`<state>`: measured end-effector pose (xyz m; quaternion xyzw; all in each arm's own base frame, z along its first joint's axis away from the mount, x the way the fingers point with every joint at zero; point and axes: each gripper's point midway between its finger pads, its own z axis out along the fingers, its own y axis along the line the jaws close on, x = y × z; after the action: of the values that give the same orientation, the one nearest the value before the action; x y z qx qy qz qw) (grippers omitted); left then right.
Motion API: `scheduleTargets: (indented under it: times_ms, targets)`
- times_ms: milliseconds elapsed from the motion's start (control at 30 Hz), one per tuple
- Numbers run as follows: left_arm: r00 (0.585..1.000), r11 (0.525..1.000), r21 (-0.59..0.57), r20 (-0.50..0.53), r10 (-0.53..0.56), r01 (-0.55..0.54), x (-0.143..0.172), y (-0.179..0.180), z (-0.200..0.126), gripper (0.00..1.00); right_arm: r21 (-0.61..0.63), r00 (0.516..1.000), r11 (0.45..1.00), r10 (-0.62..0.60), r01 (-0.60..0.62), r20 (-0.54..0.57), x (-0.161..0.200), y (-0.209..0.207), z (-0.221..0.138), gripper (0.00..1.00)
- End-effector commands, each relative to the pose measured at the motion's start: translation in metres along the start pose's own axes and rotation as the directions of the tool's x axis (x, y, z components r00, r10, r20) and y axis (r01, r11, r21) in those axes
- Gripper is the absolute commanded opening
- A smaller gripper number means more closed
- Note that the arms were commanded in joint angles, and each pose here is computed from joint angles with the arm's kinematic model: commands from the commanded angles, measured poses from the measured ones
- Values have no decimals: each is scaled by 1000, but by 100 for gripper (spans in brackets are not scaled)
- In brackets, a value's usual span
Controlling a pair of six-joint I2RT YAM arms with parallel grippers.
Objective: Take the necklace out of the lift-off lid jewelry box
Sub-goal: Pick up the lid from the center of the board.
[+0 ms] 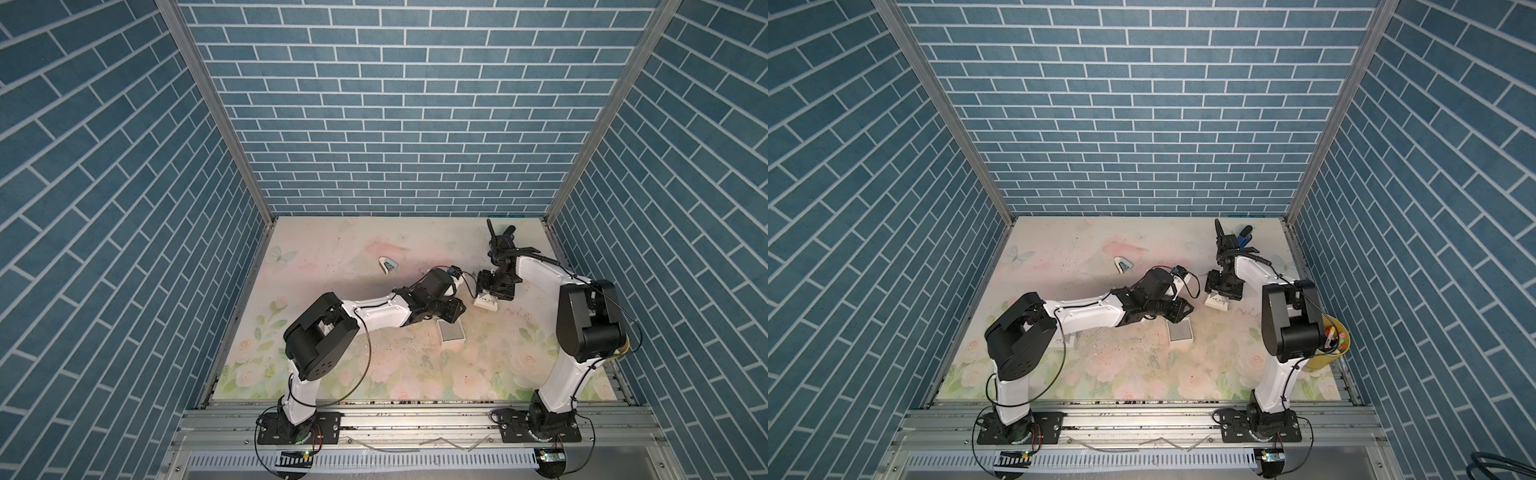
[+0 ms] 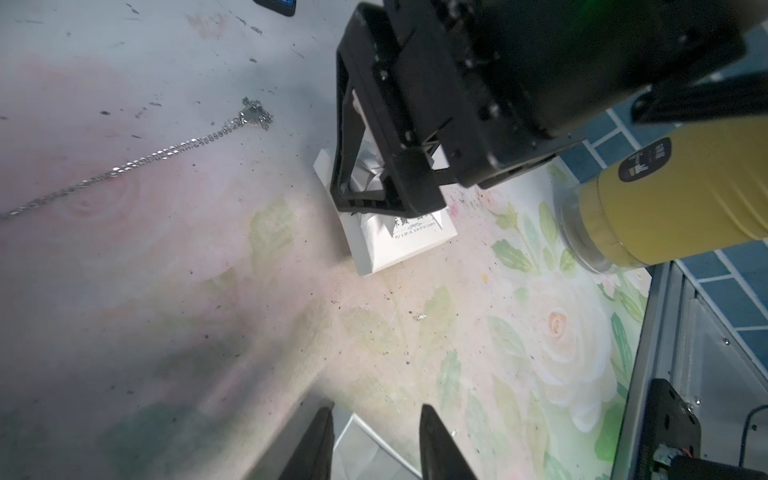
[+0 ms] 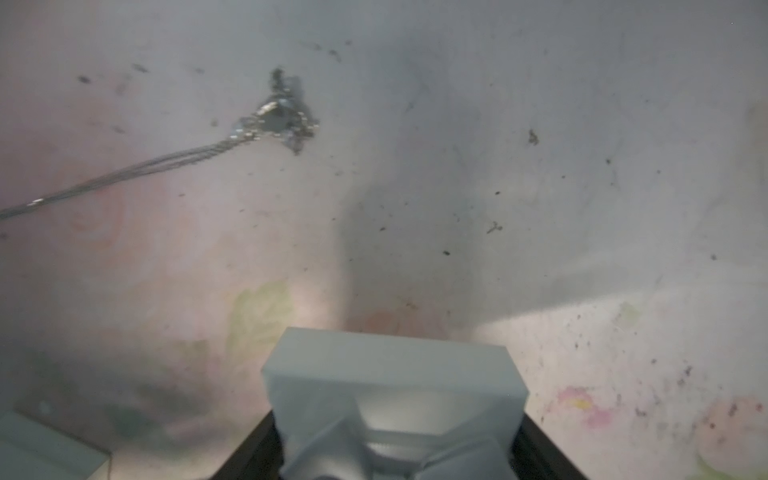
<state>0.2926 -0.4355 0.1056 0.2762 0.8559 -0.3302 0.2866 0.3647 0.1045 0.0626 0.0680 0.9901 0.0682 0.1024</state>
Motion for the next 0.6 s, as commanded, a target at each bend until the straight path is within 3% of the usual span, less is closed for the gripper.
scheduleTargets:
  times_ms: [0,300,567]
  targets:
    - [1000,999,-37,17,-9,10,4,8,-16,36,-49,993,993,-108,107,-37,26,14,-23,71]
    - [984,984,-36,49,-173,175,55,27,-41,36,-191,959,943,-283,273,-26,75,60,-52,70]
    - [942,946,37,86,-324,322,80,32,-37,32,-241,942,920,-330,308,-57,96,78,-42,69]
